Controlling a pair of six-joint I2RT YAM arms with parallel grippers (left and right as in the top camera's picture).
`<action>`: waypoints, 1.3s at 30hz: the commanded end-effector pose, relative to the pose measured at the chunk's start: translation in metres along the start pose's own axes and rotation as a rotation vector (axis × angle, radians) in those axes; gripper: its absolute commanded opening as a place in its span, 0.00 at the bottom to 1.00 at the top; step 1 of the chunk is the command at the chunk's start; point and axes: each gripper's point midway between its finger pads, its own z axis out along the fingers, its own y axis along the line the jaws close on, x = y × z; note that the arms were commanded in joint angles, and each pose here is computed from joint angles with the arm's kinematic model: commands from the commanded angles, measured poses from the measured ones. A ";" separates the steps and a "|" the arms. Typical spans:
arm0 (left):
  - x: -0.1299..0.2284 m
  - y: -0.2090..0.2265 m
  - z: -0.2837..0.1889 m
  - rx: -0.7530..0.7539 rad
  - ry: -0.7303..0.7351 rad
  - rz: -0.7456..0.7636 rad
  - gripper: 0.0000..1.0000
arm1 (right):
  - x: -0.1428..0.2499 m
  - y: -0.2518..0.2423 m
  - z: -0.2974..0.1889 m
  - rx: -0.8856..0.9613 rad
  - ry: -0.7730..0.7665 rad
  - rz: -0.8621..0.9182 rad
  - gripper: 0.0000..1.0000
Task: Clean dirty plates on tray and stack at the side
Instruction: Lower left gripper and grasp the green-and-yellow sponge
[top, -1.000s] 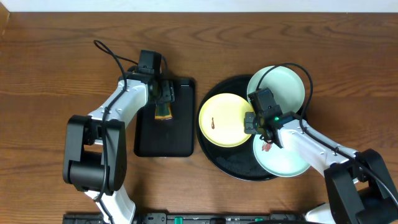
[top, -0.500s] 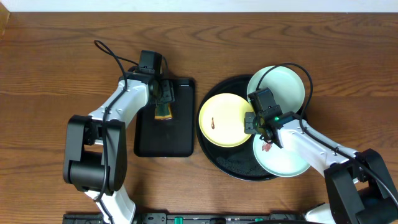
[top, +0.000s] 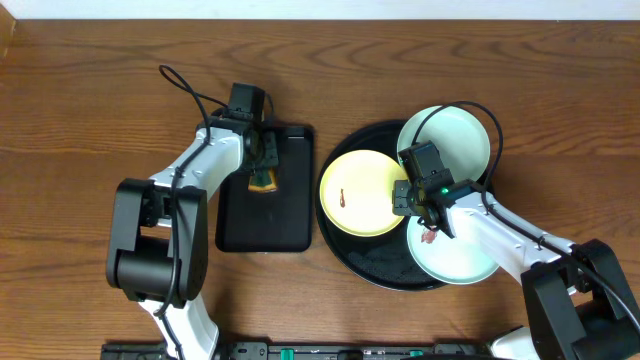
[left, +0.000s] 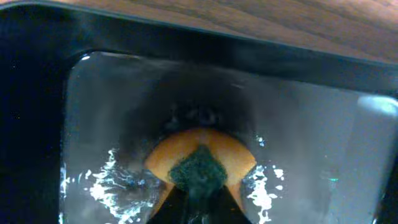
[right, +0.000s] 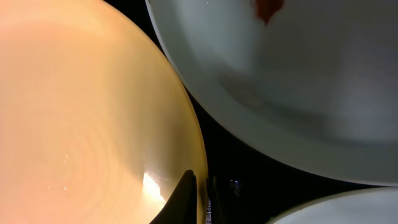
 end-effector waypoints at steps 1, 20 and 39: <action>-0.002 0.002 -0.016 -0.006 -0.010 0.001 0.80 | 0.005 -0.003 0.004 0.014 0.013 -0.011 0.08; 0.049 0.014 -0.017 -0.048 0.131 -0.030 0.70 | 0.005 -0.003 0.004 0.014 0.014 -0.011 0.09; 0.049 -0.001 -0.016 0.023 0.135 -0.022 0.73 | 0.005 -0.003 0.003 0.014 0.013 -0.011 0.11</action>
